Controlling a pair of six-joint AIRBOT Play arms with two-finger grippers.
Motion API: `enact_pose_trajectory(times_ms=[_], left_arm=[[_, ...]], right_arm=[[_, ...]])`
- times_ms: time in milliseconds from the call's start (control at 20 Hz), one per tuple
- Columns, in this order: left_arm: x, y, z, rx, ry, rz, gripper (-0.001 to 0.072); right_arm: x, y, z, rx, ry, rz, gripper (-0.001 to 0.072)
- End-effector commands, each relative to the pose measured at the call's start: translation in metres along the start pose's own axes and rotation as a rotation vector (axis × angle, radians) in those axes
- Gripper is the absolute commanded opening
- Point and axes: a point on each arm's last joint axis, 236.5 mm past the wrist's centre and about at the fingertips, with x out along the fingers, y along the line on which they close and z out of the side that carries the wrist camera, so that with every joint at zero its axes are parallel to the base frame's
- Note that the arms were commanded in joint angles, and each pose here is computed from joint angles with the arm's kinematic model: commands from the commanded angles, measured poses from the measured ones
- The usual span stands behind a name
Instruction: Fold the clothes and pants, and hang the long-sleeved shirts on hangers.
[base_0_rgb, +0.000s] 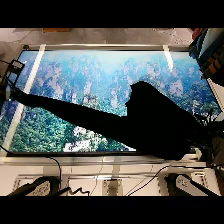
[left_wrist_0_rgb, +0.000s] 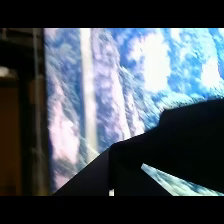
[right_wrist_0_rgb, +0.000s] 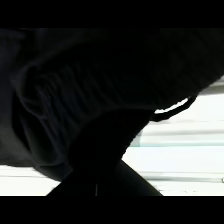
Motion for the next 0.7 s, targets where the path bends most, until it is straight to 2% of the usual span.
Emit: enact_pose_trajectory(times_ms=[0,200,350,650], left_arm=[[0.014,-0.042,-0.061,-0.062,0.161,-0.119,0.0012],[0.025,-0.081,-0.175,-0.010,0.376,-0.169,0.0013],[0.020,-0.088,-0.230,-0.005,0.495,-0.170,0.0013],[0.018,-0.063,-0.260,-0.029,0.565,-0.113,0.0014]], right_arm=[[0.000,0.002,0.007,0.003,-0.028,0.009,0.0026],[0.000,0.001,0.010,0.003,-0.044,0.003,0.0026],[0.000,0.000,0.009,0.003,-0.037,0.000,0.0026],[-0.001,-0.013,-0.004,-0.002,0.014,-0.054,0.0026]])
